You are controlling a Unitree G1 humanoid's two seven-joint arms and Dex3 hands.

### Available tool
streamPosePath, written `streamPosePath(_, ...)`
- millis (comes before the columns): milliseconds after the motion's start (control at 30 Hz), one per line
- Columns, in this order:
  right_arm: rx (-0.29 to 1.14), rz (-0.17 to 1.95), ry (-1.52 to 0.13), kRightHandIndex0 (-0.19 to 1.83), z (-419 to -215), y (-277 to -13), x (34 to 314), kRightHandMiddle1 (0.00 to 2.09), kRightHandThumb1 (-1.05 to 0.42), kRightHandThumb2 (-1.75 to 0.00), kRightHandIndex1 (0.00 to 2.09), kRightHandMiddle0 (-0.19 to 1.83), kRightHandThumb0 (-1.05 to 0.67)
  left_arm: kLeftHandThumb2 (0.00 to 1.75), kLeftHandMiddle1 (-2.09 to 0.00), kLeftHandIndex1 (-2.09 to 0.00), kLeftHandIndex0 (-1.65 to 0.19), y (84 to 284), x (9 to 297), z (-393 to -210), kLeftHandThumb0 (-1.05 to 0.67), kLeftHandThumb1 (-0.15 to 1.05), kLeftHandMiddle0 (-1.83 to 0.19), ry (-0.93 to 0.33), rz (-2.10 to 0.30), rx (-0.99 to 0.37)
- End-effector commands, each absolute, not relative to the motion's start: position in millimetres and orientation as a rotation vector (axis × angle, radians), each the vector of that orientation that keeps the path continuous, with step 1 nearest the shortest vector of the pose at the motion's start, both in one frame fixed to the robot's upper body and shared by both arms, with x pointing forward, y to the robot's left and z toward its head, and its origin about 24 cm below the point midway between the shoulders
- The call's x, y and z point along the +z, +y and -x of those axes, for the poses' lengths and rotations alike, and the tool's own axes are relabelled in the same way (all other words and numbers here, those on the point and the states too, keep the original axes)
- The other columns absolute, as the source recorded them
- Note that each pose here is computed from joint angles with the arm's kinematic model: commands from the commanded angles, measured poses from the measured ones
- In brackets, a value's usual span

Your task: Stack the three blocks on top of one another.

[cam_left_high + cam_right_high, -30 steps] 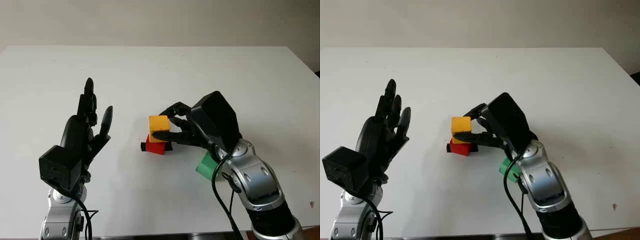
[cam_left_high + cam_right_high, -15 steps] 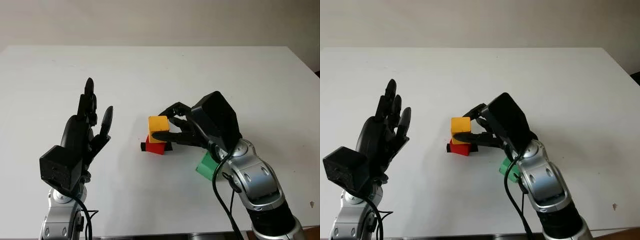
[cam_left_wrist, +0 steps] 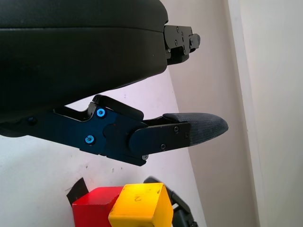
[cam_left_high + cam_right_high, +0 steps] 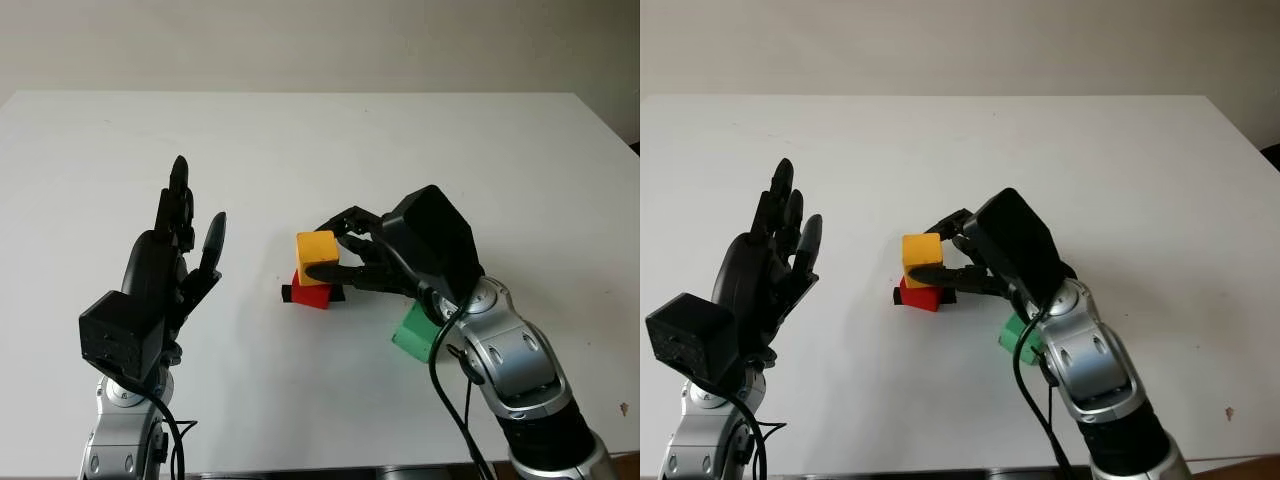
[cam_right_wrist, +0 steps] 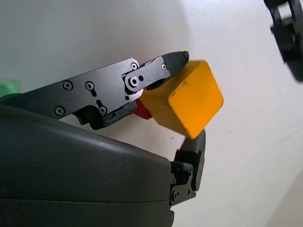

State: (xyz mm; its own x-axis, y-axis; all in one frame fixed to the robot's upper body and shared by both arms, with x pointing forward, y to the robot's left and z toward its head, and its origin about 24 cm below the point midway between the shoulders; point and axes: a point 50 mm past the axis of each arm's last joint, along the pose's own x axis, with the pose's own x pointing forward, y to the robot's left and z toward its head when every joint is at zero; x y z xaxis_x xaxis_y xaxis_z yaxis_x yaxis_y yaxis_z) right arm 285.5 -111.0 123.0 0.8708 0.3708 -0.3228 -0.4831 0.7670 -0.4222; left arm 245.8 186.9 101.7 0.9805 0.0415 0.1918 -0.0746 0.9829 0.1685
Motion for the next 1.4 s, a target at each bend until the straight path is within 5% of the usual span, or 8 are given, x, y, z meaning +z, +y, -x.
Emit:
streamPosePath(0,0.493,0.557,0.193,-0.03,-285,-113,124,0.38,-0.92,-0.05,0.03,0.02,-0.57,0.52,-0.05,-0.06,0.08,186.3,106,-244.6,-0.66,1.05,0.09,-0.211,-0.174,0.061)
streamPosePath(533,0.568,0.667,0.112,-0.19,-277,-124,134,0.12,-0.90,-0.05,0.00,-0.14,-0.75,0.53,-0.05,-0.05,0.08,186.5,107,-247.2,-0.68,1.05,0.09,-0.214,-0.181,0.053)
streamPosePath(933,0.418,0.561,0.006,-0.12,-270,-183,188,0.13,-0.97,-0.06,0.06,0.00,-0.72,0.53,-0.05,-0.05,0.08,190.4,107,-247.6,-0.66,1.05,0.09,-0.217,-0.193,0.051)
streamPosePath(1067,0.424,0.631,-0.025,-0.04,-266,-204,207,0.18,-0.93,-0.04,0.09,0.10,-0.66,0.53,-0.05,-0.05,0.09,193.1,108,-248.5,-0.67,1.05,0.10,-0.223,-0.202,0.048)
streamPosePath(1367,0.625,1.137,-0.159,0.01,-250,-215,232,0.28,-0.82,-0.03,0.09,0.29,-0.60,0.54,-0.05,-0.05,0.09,196.5,110,-251.6,-0.68,1.05,0.10,-0.228,-0.226,0.032)
